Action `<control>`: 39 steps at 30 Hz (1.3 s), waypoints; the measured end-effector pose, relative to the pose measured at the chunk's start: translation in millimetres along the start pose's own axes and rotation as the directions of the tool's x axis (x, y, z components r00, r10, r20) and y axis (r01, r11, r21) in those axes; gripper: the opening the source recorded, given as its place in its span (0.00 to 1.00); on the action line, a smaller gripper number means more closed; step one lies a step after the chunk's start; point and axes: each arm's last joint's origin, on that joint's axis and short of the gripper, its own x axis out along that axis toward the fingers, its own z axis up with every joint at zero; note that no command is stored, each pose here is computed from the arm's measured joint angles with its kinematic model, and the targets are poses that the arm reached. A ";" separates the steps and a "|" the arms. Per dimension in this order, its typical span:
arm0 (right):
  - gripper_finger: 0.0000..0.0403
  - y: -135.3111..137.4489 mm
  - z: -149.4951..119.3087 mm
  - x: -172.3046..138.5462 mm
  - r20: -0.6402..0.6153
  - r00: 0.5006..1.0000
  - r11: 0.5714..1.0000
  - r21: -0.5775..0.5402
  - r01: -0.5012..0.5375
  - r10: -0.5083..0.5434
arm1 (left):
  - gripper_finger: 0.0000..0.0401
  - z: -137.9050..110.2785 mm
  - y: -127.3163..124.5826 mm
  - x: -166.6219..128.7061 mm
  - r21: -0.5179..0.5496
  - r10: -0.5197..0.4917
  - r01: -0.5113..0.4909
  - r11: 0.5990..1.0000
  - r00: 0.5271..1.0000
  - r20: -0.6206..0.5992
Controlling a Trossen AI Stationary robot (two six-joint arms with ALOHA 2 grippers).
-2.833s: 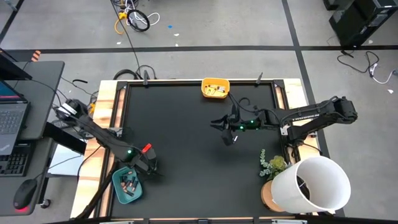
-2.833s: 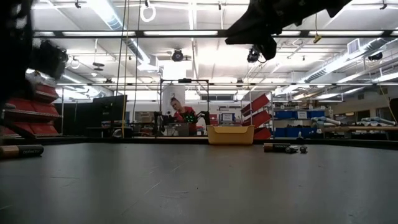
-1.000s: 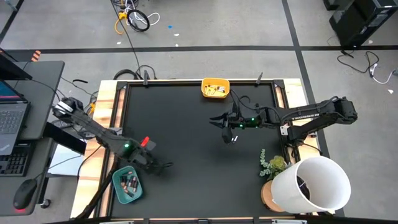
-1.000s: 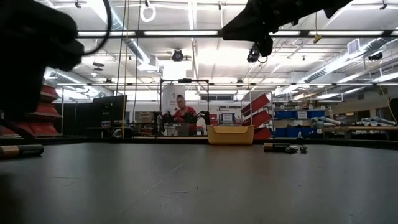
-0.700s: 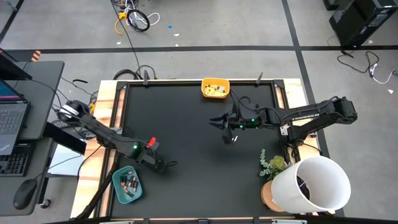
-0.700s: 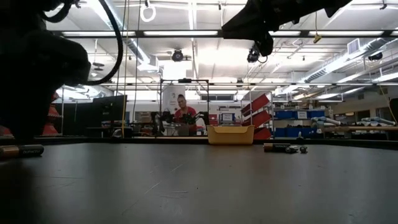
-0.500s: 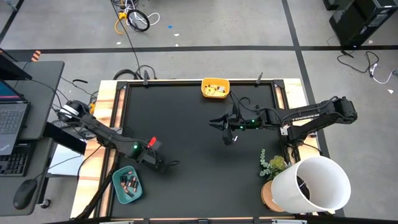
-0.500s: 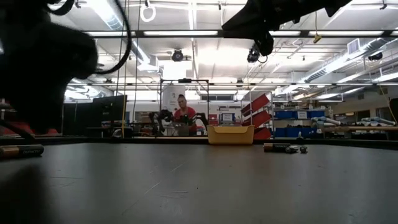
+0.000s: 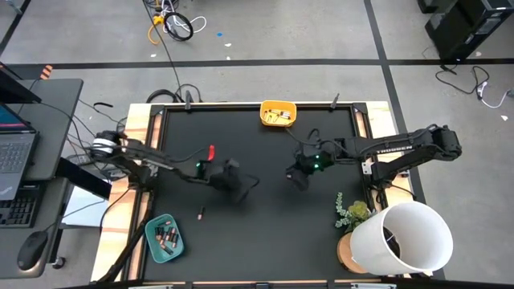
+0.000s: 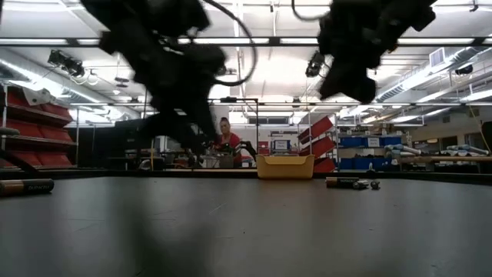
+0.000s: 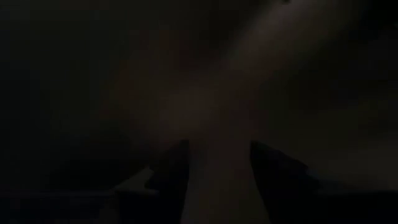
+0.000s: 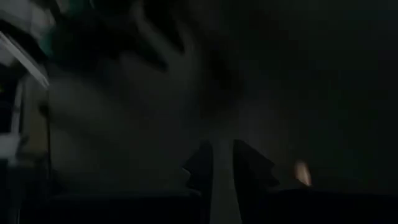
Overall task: Sort batteries
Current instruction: Put the black battery into the green bin
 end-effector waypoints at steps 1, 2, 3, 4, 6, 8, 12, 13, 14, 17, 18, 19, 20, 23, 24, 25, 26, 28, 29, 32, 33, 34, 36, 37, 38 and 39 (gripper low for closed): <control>0.12 -3.1 -3.5 -0.1 -0.051 0.999 1.000 0.016 0.010 -0.009 | 0.46 8.4 -1.3 5.6 0.032 -0.017 0.016 0.999 1.000 0.015; 0.12 -6.1 -7.1 0.5 -0.096 0.995 0.999 0.025 0.030 -0.028 | 0.46 16.2 -2.4 10.5 0.063 -0.031 0.029 0.998 0.999 0.025; 0.12 -8.9 -10.4 0.5 -0.134 0.990 0.998 0.025 0.057 -0.053 | 0.46 23.5 -3.3 15.0 0.088 -0.035 0.032 0.996 0.999 0.033; 0.12 -11.9 -13.7 0.3 -0.161 0.983 0.996 0.006 0.089 -0.087 | 0.46 30.7 -4.6 20.2 0.101 -0.041 0.037 0.994 0.998 0.038; 0.13 -16.5 -18.0 2.1 -0.154 0.979 0.989 -0.074 0.126 -0.136 | 0.46 44.5 -7.3 29.4 0.120 -0.044 0.038 0.992 0.998 0.053; 0.15 -19.6 -21.0 6.6 -0.122 0.984 0.982 -0.154 0.110 -0.129 | 0.46 54.4 -9.6 37.6 0.126 -0.041 0.034 0.991 0.998 0.050; 0.23 -31.2 -28.0 15.2 -0.079 0.982 0.965 -0.212 0.152 -0.172 | 0.46 70.1 -18.0 42.5 0.119 -0.049 0.042 0.992 0.997 0.059; 0.25 -35.8 -32.1 17.2 -0.090 0.976 0.960 -0.220 0.172 -0.196 | 0.46 72.4 -20.4 41.5 0.119 -0.047 0.040 0.992 0.997 0.055; 0.27 -39.6 -35.7 19.9 -0.103 0.972 0.956 -0.231 0.183 -0.211 | 0.46 73.0 -21.1 40.3 0.122 -0.036 0.031 0.992 0.998 0.044; 0.30 -45.3 -41.2 29.2 -0.097 0.973 0.944 -0.277 0.177 -0.211 | 0.46 75.6 -23.6 35.4 0.125 -0.016 0.013 0.992 1.000 0.024; 0.30 -47.1 -43.3 33.0 -0.099 0.972 0.940 -0.293 0.175 -0.212 | 0.46 75.7 -24.0 33.5 0.126 -0.012 0.009 0.992 1.000 0.019; 0.30 -49.0 -45.1 37.7 -0.100 0.972 0.936 -0.306 0.173 -0.213 | 0.46 76.4 -25.5 30.3 0.126 -0.016 0.013 0.992 1.000 0.022; 0.30 -50.8 -46.6 42.4 -0.095 0.973 0.933 -0.318 0.171 -0.210 | 0.46 76.3 -26.2 28.5 0.127 -0.015 0.012 0.992 1.000 0.020; 0.30 -53.7 -48.1 55.9 -0.080 0.976 0.930 -0.326 0.166 -0.203 | 0.46 74.5 -27.2 25.1 0.131 -0.006 0.005 0.991 1.000 0.009; 0.29 -55.1 -49.3 60.6 -0.085 0.975 0.930 -0.328 0.168 -0.206 | 0.46 73.5 -27.4 24.3 0.133 -0.003 0.003 0.991 1.000 0.003; 0.29 -57.0 -51.2 65.1 -0.097 0.972 0.929 -0.329 0.170 -0.213 | 0.46 72.5 -28.2 23.9 0.134 -0.005 0.005 0.991 1.000 -0.001; 0.29 -58.6 -53.3 69.0 -0.108 0.970 0.929 -0.328 0.173 -0.219 | 0.46 71.3 -28.3 22.5 0.133 -0.001 0.002 0.991 1.000 -0.011; 0.28 -61.5 -56.1 76.8 -0.120 0.967 0.931 -0.320 0.177 -0.226 | 0.46 67.0 -28.1 21.1 0.139 0.017 -0.011 0.990 0.999 -0.042; 0.28 -62.6 -57.7 79.9 -0.128 0.965 0.930 -0.322 0.179 -0.231 | 0.46 64.9 -28.7 20.9 0.142 0.019 -0.011 0.990 0.998 -0.055; 0.26 -62.8 -61.6 86.6 -0.144 0.959 0.922 -0.341 0.185 -0.246 | 0.46 57.9 -28.5 20.3 0.147 0.039 -0.023 0.989 0.993 -0.108; 0.24 -62.7 -63.2 88.2 -0.147 0.955 0.917 -0.350 0.191 -0.256 | 0.46 56.1 -29.0 20.2 0.146 0.040 -0.022 0.989 0.992 -0.121; 0.22 -62.6 -64.4 89.1 -0.149 0.953 0.913 -0.355 0.199 -0.265 | 0.46 54.6 -29.1 20.0 0.142 0.043 -0.024 0.990 0.990 -0.132; 0.15 -61.1 -66.0 89.5 -0.139 0.948 0.901 -0.377 0.217 -0.286 | 0.46 52.7 -29.7 19.8 0.141 0.042 -0.022 0.990 0.989 -0.145; 0.10 -60.3 -66.4 89.7 -0.131 0.947 0.893 -0.392 0.222 -0.293 | 0.46 52.1 -30.3 19.8 0.140 0.038 -0.017 0.990 0.988 -0.148; 0.07 -59.7 -66.1 89.6 -0.124 0.948 0.886 -0.408 0.220 -0.292 | 0.46 52.5 -30.8 18.5 0.137 0.032 -0.012 0.990 0.989 -0.148; 0.06 -59.2 -65.3 89.5 -0.117 0.951 0.883 -0.417 0.216 -0.288 | 0.46 53.0 -31.4 16.8 0.136 0.026 -0.006 0.991 0.989 -0.145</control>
